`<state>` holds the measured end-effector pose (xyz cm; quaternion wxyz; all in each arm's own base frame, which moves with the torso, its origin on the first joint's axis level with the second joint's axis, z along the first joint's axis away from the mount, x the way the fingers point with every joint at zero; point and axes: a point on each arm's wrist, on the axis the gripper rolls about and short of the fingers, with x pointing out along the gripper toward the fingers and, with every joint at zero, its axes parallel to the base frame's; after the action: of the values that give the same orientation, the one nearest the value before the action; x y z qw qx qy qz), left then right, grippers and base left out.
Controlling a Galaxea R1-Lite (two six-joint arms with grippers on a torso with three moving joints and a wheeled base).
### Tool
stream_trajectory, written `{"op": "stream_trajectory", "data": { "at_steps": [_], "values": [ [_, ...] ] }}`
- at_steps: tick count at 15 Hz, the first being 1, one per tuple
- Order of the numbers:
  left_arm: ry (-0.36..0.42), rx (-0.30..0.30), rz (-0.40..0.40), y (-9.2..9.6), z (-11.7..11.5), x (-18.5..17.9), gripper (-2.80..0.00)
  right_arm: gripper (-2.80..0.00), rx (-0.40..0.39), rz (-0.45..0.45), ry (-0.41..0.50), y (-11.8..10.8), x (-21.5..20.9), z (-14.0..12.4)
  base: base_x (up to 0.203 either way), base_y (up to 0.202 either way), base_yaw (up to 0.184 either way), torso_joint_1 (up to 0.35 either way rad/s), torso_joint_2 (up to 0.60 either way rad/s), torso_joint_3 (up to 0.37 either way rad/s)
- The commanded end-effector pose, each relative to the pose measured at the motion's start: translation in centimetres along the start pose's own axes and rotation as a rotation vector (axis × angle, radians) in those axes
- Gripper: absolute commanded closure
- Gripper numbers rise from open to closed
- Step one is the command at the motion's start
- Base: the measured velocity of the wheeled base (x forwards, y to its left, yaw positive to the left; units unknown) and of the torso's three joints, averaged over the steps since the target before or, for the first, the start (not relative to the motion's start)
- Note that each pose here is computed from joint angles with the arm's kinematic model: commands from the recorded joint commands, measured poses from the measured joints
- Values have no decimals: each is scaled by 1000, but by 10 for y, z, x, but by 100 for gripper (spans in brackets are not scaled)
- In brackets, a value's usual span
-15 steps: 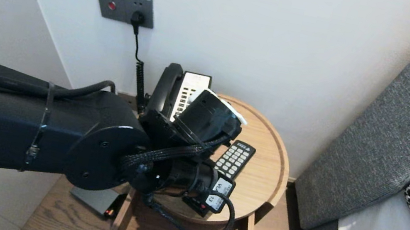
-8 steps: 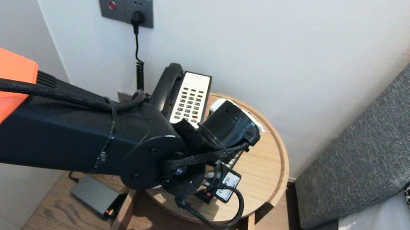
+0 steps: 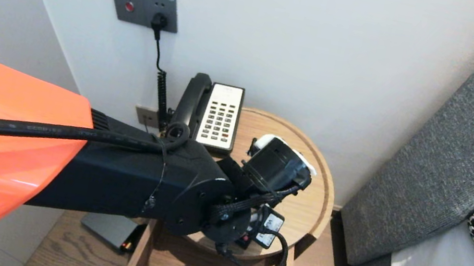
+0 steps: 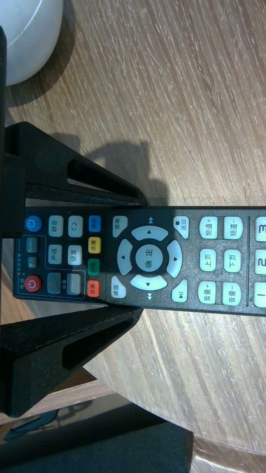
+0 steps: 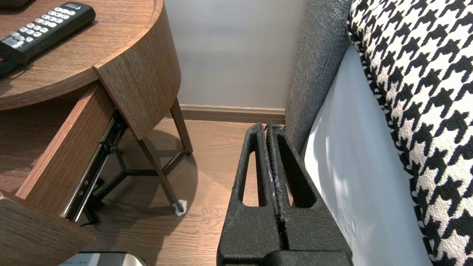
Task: Take the remote control out of the drawer one by one and place them on the table
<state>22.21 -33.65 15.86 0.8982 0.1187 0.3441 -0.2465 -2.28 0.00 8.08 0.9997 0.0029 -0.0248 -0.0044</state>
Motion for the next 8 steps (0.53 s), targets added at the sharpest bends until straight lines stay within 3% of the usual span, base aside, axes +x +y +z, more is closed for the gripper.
{"op": "stream_trajectory", "data": {
  "at_steps": [1,6,7,8],
  "values": [
    [18,3,-3,-1,-3,4,0,0,0,0,25,0,2,-7,0,0,0,0,0,0],
    [8,-7,-3,0,-1,2,0,0,0,0,25,0,2,-7,0,0,0,0,0,0],
    [7,-11,-4,-1,-1,1,-280,0,0,0,25,0,2,-7,0,0,0,0,0,0],
    [3,-12,-6,-1,0,1,-280,0,0,0,25,0,2,-7,0,0,0,0,0,0]
  ]
}}
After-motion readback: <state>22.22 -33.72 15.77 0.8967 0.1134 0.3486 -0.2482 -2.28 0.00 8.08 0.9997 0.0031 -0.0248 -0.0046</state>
